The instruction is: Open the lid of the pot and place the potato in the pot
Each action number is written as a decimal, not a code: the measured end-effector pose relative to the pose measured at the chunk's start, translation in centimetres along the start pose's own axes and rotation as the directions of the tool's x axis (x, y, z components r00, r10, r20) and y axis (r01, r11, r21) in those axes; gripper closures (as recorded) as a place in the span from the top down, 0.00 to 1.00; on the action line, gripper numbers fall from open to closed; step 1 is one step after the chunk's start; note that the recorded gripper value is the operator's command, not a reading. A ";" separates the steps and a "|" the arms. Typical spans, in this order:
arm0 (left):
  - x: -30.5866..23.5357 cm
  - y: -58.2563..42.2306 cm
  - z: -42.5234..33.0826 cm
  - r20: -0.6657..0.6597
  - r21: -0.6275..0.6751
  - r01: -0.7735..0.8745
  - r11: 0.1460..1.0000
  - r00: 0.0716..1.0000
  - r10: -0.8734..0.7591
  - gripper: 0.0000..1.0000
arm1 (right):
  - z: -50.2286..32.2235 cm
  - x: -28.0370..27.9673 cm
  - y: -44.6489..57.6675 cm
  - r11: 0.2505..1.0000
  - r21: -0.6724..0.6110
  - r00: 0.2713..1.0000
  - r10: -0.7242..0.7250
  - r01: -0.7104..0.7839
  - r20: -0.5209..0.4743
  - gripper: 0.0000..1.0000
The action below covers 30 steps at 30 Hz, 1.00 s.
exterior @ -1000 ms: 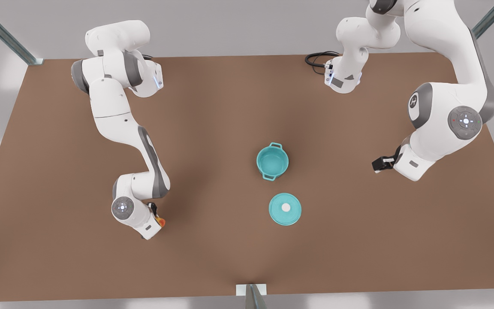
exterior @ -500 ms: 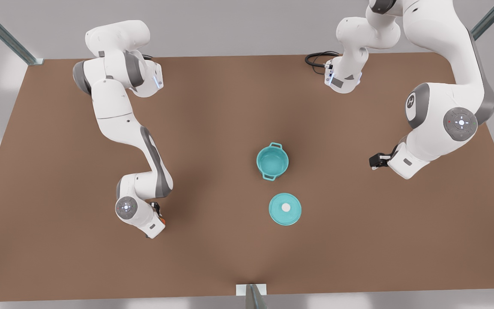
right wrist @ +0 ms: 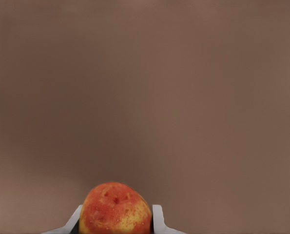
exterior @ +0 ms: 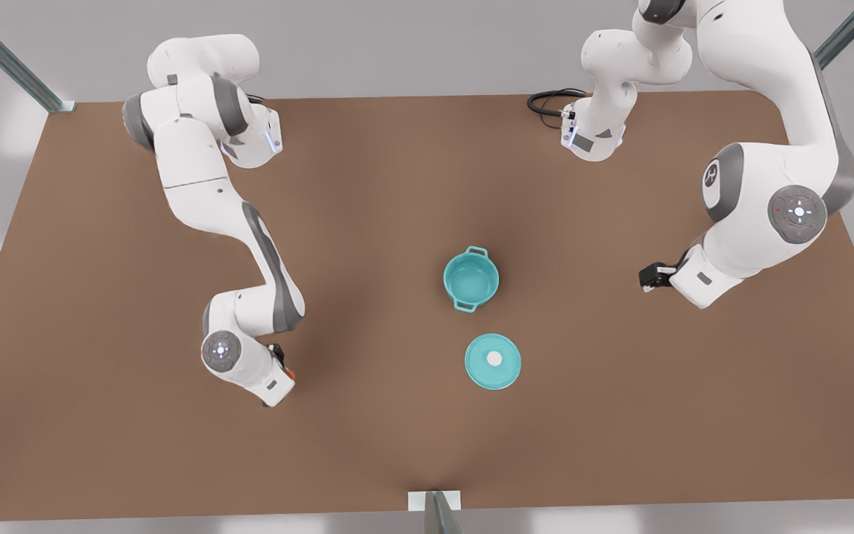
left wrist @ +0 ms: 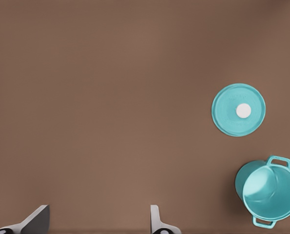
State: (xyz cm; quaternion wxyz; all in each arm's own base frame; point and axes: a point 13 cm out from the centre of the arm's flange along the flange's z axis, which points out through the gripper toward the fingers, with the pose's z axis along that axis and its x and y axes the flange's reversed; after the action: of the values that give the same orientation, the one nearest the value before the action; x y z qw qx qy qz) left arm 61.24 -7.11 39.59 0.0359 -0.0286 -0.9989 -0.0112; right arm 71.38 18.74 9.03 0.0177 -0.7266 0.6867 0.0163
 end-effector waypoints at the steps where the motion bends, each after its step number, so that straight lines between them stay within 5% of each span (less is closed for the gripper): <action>1: 0.0 0.1 0.0 -0.001 0.000 0.000 1.000 1.000 0.000 1.00 | -0.7 -1.2 0.2 1.000 -0.001 1.000 -0.011 0.011 0.007 0.47; 17: 1.0 2.0 -2.3 0.007 0.017 0.016 1.000 1.000 -0.016 1.00 | -8.0 -29.7 13.0 0.985 -0.061 0.981 -0.152 0.160 0.118 0.47; 30: 0.5 0.7 -2.1 0.005 0.019 -0.012 1.000 1.000 0.012 1.00 | -5.9 -40.2 16.0 0.996 -0.064 0.986 0.066 -0.057 0.150 0.47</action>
State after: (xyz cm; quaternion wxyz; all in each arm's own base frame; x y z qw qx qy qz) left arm 60.90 -6.43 41.75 0.0339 -0.0345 -0.9988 -0.0016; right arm 53.12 57.68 16.77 0.0480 -0.7018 0.7047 0.0928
